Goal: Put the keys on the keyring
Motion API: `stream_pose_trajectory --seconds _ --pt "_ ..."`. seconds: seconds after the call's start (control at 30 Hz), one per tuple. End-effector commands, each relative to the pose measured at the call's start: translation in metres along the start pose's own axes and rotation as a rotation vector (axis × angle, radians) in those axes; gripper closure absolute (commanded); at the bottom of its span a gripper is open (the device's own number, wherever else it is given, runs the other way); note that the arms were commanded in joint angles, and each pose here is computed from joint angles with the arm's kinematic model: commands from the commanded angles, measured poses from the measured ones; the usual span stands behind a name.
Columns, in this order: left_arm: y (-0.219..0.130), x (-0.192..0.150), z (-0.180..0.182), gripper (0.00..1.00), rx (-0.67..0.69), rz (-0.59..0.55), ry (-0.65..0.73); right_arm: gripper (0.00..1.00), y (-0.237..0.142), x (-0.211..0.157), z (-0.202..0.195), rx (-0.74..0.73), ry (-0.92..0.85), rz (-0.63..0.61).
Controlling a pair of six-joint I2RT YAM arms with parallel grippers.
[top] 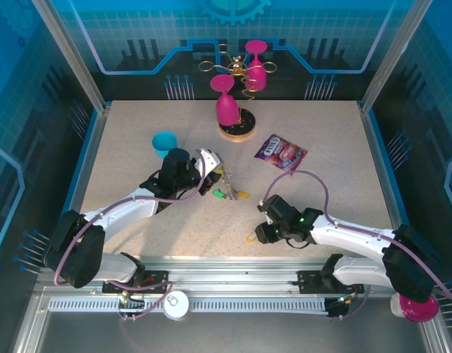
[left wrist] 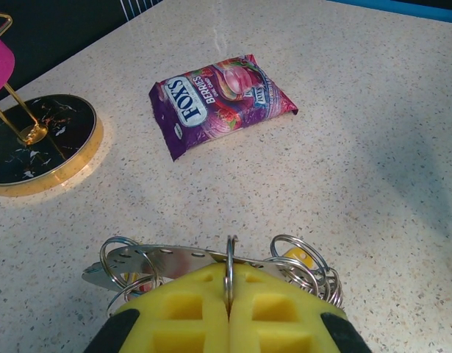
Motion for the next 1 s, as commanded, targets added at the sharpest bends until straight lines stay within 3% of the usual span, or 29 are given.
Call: stream_pose_trajectory --seconds 0.0,0.33,0.8,0.97 --pt "-0.006 0.015 -0.006 1.00 -0.028 -0.067 0.053 0.56 -0.004 -0.002 0.001 0.023 -0.015 0.057" --pt "-0.008 0.016 -0.009 1.00 -0.041 -0.067 0.064 0.63 0.006 0.018 0.011 0.056 -0.077 0.054" --pt "-0.007 0.015 -0.011 1.00 -0.048 -0.061 0.068 0.77 0.013 0.018 0.012 0.063 -0.109 0.079" --pt "-0.008 0.016 -0.010 1.00 -0.046 -0.062 0.071 0.77 0.014 0.017 0.011 0.061 -0.117 0.092"
Point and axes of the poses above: each hand's point on the last joint's axis, 136 mm out from that joint toward the fingers, its own y axis out along the fingers, its own z axis along the line the jaws close on, x = y × z, the point moved 4 cm from there along -y, back along the fingers, and after that the axes turned 1 degree about y, right-handed, at the moved point
